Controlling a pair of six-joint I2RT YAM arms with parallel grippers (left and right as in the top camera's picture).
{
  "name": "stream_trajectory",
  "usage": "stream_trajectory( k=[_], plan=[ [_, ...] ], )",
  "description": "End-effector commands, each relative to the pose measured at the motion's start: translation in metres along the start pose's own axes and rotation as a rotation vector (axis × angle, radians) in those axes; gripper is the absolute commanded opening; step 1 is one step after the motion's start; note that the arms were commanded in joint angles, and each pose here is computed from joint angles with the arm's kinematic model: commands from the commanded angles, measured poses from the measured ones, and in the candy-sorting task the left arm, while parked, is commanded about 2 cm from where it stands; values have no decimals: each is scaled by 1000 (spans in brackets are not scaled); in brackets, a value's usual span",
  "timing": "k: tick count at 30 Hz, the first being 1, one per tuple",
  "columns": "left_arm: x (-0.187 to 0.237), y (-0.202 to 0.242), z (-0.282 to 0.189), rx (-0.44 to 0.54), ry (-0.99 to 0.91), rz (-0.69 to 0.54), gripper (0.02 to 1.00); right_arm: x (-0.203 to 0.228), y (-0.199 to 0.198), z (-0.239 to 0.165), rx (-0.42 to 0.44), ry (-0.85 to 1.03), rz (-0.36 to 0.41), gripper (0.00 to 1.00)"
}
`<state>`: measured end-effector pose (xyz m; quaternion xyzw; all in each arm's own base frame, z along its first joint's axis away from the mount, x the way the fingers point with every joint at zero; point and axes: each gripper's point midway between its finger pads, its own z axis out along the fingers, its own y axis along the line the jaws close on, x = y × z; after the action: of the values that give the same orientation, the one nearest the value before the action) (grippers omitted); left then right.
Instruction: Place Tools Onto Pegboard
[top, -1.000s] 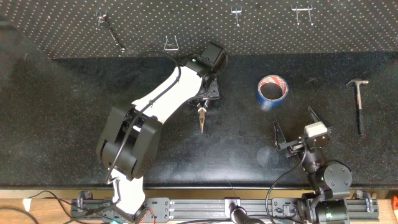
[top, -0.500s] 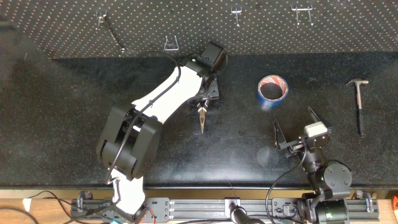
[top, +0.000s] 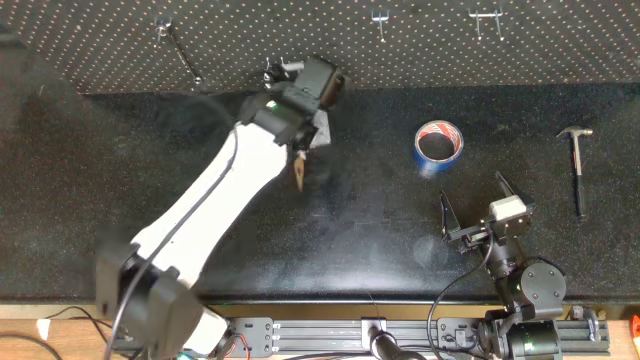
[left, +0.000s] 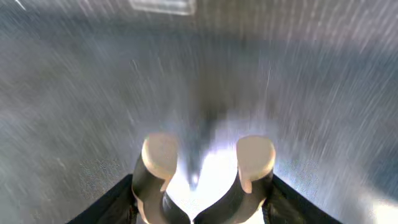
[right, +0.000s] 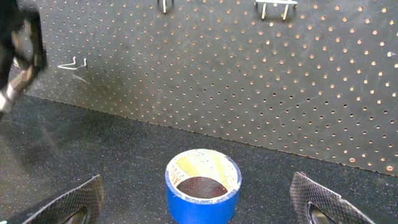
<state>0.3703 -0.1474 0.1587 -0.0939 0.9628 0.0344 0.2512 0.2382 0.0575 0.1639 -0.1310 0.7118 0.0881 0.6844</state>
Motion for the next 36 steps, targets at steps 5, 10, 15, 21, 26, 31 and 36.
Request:
stream_trajectory(
  k=[5, 10, 15, 21, 26, 31, 36],
  plan=[
    [-168, 19, -54, -25, -663, -10, 29, 1, 2, 0, -10, 0, 15, 976],
    [-178, 19, -43, -13, -679, -29, 29, 1, 2, 0, -10, 0, 15, 976],
    [-168, 5, -12, 22, -616, 12, 27, 1, 2, 0, -9, -1, 15, 976],
    [-152, 4, 11, 0, -537, 52, 29, 1, 2, 0, -9, -1, 15, 976],
    [-140, 6, 22, -6, -504, 68, 246, 1, 2, 0, -9, -1, 15, 976],
    [-126, 11, 30, -29, -441, 98, 704, 1, 2, 0, -9, -1, 15, 976],
    [-123, 14, 24, -35, -428, 104, 996, 1, 2, 0, -9, -1, 15, 976]
  ],
)
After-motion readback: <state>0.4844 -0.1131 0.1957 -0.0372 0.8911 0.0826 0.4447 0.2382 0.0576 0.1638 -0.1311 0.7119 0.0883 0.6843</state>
